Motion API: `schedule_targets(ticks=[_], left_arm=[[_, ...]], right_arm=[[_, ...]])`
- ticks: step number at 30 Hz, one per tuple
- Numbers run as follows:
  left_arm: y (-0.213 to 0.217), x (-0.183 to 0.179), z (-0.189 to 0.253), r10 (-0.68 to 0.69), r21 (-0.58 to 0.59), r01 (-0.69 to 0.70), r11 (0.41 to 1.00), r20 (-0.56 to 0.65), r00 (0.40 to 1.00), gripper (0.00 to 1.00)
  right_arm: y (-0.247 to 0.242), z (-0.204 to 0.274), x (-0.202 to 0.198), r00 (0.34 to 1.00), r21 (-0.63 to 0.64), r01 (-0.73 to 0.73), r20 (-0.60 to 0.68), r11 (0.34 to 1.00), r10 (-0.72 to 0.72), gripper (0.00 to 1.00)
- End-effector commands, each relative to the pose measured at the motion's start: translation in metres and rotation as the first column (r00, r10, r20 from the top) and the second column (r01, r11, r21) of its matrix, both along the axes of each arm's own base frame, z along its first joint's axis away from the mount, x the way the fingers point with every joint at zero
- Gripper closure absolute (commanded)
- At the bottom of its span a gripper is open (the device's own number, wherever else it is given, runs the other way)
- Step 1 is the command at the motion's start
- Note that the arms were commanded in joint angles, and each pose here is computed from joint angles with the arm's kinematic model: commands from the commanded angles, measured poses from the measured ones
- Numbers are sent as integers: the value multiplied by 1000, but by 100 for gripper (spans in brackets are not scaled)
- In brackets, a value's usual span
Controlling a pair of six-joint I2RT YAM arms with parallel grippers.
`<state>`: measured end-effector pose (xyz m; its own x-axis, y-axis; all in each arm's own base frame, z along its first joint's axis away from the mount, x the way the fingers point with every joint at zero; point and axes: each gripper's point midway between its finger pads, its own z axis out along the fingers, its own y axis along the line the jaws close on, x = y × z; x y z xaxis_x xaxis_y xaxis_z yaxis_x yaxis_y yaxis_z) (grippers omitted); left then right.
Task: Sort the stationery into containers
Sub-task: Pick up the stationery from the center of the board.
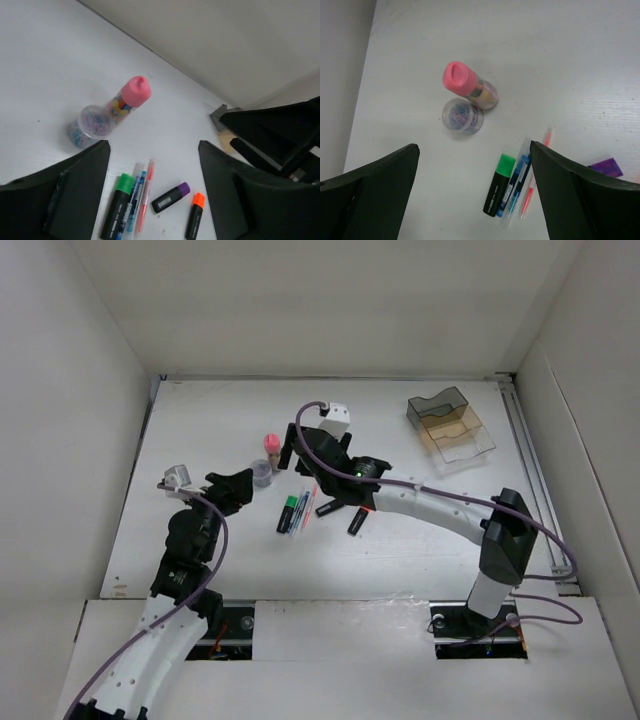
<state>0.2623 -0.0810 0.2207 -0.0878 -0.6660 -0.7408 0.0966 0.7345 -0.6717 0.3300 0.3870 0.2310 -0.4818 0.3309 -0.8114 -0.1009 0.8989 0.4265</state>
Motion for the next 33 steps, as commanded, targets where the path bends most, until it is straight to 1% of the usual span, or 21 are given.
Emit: schedule_targets(ticks=[1,2,3,4,6,9,10,11,12,16,17,18,23,24,25,26,27,29,30,31,33], left_arm=[[8,6,6,53,10,-53,999,-21,998,36],[13,7,6,86,0,-86,996,-23,996,62],[16,8,6,105,0,-105,995,-22,994,67],[19,7,5,118,-11,-119,993,-21,993,70],[25,6,2,152,-20,-152,988,-25,988,70],[37,0,-5,208,-39,-210,977,-48,977,60],[40,-2,-6,221,-36,-223,974,-52,974,58],[43,-5,-4,233,-40,-235,971,-45,971,55],[48,-6,0,258,-58,-260,964,-33,966,52],[49,-9,-4,258,-80,-258,963,-16,966,42],[49,-9,-4,258,-80,-258,963,-16,966,41],[49,-11,-4,258,-74,-259,963,-26,966,41],[42,-9,3,222,-88,-222,971,-5,975,39],[40,-8,0,213,-81,-214,973,-15,977,39],[40,-7,-2,213,-77,-214,974,-23,977,39],[37,-7,-2,201,-77,-203,976,-23,979,39],[37,-7,1,201,-84,-201,976,-10,979,39],[35,-4,-5,192,-67,-194,979,-23,981,39],[35,-4,-5,192,-67,-194,979,-23,981,39],[35,-3,-8,192,-62,-194,979,-33,981,39],[37,-4,-7,203,-58,-205,977,-38,978,39]], right_arm=[[13,30,12,998,-4,-8,70,1000,8,1],[16,31,15,997,-3,0,75,1000,0,1],[17,37,19,996,-17,9,83,1000,-7,1],[21,24,24,997,-56,14,72,998,-9,1],[25,18,30,997,-84,33,68,996,-28,1],[35,0,41,999,-144,8,50,990,0,1],[36,6,52,998,-118,15,57,993,-8,1],[45,-9,54,999,-131,-5,37,991,9,1],[47,-12,60,999,-132,-13,32,991,17,1],[64,-24,77,999,-136,-42,9,990,44,1],[72,-21,77,997,-131,-71,12,989,73,1],[76,-38,83,995,-144,-95,-13,985,94,1],[80,-54,115,998,-154,-66,-16,986,64,1],[77,-52,122,998,-150,-55,-13,987,53,3],[81,-63,123,998,-156,-64,-24,986,61,4],[79,-64,128,998,-149,-67,-30,987,63,8],[86,-66,124,994,-133,-108,-48,985,102,10],[92,-70,123,991,-112,-127,-56,986,121,14],[95,-68,123,990,-101,-134,-52,986,130,20],[95,-68,123,990,-101,-135,-52,986,130,24],[93,-81,121,989,-115,-133,-77,984,124,26]])
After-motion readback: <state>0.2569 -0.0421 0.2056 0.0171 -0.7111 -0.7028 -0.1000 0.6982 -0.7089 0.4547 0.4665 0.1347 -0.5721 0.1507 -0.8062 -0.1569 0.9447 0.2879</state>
